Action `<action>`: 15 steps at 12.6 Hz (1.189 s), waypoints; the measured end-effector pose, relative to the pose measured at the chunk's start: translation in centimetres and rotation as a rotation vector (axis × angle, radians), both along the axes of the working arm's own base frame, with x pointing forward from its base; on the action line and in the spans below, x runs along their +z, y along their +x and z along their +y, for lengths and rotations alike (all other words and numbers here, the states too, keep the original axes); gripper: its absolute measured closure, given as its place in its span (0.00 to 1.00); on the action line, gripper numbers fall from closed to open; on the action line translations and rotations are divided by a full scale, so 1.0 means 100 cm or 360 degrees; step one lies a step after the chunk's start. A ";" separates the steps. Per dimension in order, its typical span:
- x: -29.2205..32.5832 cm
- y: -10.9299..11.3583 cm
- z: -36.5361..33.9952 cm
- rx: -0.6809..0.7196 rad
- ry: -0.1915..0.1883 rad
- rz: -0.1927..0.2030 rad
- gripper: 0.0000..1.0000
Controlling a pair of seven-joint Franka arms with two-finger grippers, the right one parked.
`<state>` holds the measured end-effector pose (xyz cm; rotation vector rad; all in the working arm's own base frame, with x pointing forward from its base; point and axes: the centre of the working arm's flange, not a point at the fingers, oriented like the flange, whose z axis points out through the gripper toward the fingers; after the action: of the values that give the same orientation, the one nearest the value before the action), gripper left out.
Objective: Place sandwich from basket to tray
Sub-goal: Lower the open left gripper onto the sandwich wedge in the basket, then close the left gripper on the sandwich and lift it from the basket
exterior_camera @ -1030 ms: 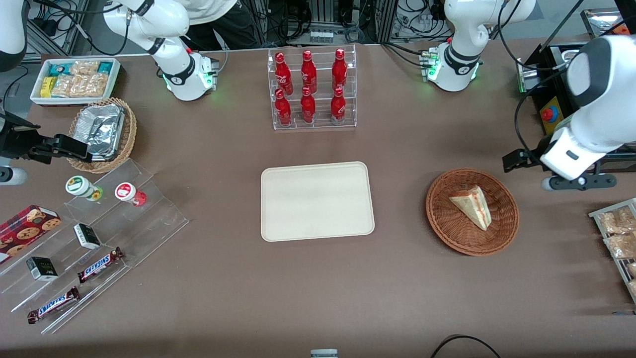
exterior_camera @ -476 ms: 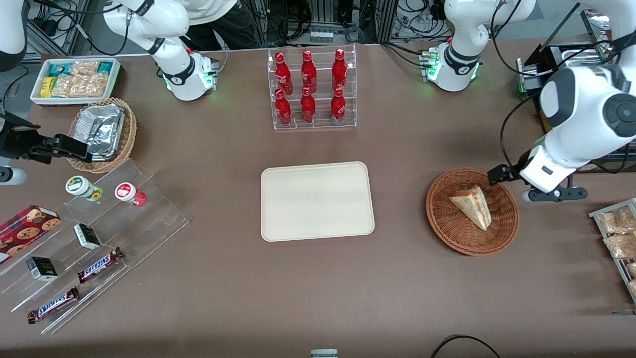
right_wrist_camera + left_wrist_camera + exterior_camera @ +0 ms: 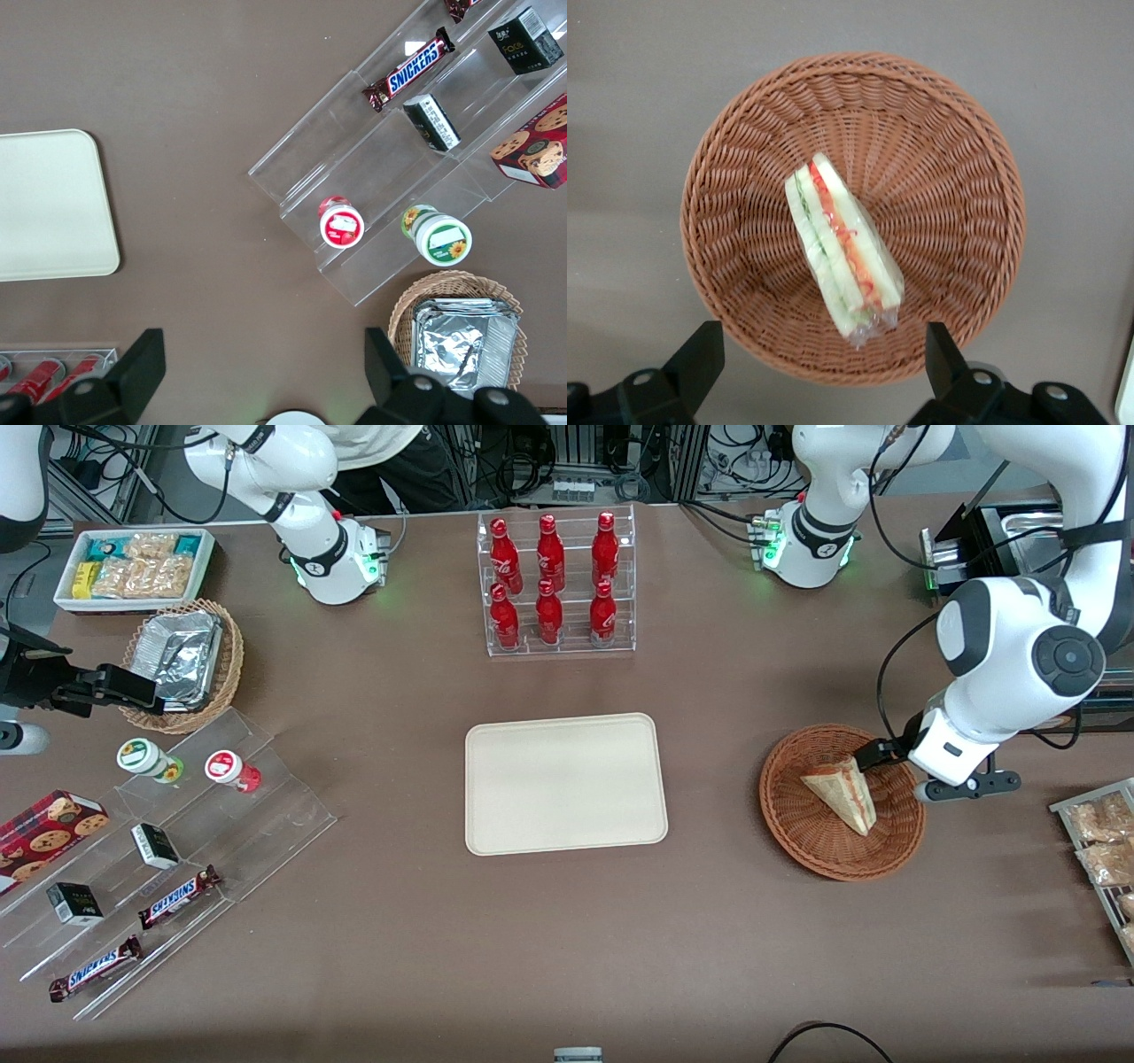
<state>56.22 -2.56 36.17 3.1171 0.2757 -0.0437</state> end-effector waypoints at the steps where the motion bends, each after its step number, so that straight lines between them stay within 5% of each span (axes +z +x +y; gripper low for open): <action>1: -0.007 -0.001 0.000 0.0070 0.0001 -0.0025 0.00; 8: -0.042 -0.007 -0.024 0.0594 0.0001 -0.0063 0.00; 15: -0.059 -0.011 -0.021 0.0677 0.0016 -0.0022 0.00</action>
<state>55.09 -4.64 30.28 2.9919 0.9279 -0.0159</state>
